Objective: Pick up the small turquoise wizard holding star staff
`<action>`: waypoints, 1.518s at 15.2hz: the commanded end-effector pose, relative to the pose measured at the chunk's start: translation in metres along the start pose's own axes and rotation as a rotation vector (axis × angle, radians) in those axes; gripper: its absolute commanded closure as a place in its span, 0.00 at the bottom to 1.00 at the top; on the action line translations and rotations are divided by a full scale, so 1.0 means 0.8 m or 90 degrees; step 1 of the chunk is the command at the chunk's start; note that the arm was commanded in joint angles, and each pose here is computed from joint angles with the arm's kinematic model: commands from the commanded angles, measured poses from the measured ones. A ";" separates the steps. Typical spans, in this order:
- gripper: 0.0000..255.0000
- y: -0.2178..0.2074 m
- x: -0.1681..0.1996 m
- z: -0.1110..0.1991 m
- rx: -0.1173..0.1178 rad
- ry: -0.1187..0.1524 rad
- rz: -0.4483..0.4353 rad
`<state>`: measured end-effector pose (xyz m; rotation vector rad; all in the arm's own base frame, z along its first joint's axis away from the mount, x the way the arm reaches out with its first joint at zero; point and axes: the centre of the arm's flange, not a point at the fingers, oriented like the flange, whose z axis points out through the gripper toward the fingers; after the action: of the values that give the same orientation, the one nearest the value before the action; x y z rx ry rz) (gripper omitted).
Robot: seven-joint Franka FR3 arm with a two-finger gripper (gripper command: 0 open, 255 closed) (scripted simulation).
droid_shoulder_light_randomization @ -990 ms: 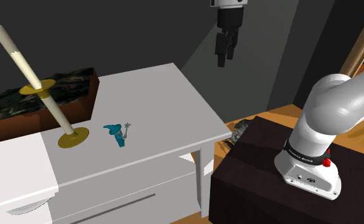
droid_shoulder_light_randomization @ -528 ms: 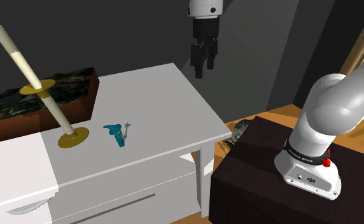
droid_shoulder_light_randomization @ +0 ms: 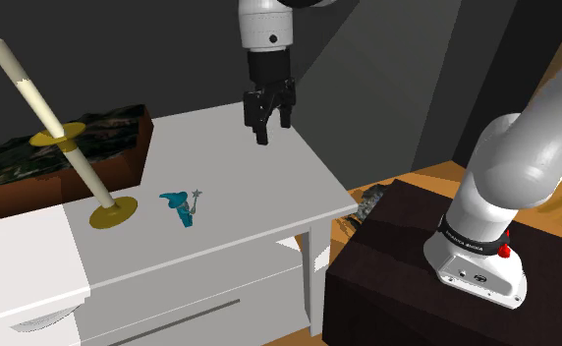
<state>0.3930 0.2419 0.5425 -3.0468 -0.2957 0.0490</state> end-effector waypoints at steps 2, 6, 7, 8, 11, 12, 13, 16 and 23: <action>0.00 -0.042 0.023 0.014 0.004 -0.002 -0.002; 0.00 -0.096 0.056 0.029 0.008 -0.005 -0.005; 0.00 -0.110 0.064 0.033 0.009 -0.005 -0.006; 0.00 -0.123 0.073 0.037 0.010 -0.006 -0.007; 0.00 -0.164 0.097 0.049 0.013 -0.008 -0.009; 0.00 -0.178 0.105 0.053 0.014 -0.009 -0.010; 0.00 -0.191 0.114 0.056 0.015 -0.009 -0.011; 0.00 -0.231 0.137 0.067 0.018 -0.012 -0.013; 0.00 -0.227 0.138 0.113 0.018 -0.012 -0.013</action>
<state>0.4639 0.4479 0.4695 -3.0171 -0.3248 0.0794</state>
